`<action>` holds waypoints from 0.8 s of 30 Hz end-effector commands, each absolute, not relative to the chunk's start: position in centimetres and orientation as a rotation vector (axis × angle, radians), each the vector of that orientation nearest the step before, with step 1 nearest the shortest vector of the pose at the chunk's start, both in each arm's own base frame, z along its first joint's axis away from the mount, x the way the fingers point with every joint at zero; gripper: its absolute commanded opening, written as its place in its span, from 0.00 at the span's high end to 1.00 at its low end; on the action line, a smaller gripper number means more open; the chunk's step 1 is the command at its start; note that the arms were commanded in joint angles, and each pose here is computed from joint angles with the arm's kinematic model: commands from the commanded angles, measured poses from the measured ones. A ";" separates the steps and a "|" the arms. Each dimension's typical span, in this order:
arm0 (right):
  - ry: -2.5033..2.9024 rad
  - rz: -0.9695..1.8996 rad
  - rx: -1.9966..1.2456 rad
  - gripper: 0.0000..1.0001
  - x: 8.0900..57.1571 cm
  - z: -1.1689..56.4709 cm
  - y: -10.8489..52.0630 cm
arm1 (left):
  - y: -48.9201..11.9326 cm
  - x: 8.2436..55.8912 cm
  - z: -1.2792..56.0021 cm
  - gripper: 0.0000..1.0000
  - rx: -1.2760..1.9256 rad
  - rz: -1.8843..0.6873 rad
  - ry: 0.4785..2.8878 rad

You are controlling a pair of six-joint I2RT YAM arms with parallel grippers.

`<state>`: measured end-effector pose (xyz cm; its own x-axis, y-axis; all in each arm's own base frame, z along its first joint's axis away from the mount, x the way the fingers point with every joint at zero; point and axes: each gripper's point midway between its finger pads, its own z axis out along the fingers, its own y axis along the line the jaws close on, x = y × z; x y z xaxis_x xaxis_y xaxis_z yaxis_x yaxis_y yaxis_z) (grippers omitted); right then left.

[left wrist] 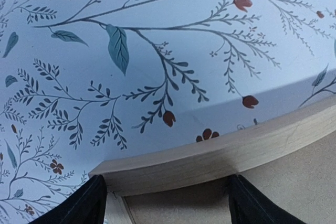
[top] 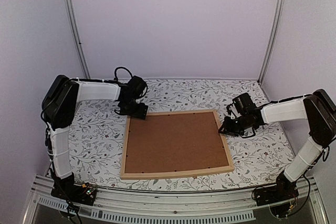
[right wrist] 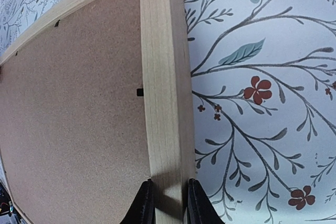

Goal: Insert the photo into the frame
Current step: Press the fastener onto the backboard.

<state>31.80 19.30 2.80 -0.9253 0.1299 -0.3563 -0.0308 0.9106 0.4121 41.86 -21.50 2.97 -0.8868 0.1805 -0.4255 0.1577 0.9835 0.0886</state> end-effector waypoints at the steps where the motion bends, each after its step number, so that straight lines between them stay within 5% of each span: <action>1: 2.862 0.532 0.112 0.95 28.1 -0.9 18.4 | -18.5 36.5 1.0 0.18 0.347 0.230 2.875; 18: 2.846 0.509 0.130 0.95 28.4 -0.3 18.1 | -19.6 40.4 9.8 0.17 0.246 -0.015 2.619; 24: 2.841 0.462 0.114 0.91 29.1 0.3 17.8 | -19.4 38.5 10.3 0.15 0.229 -0.139 2.633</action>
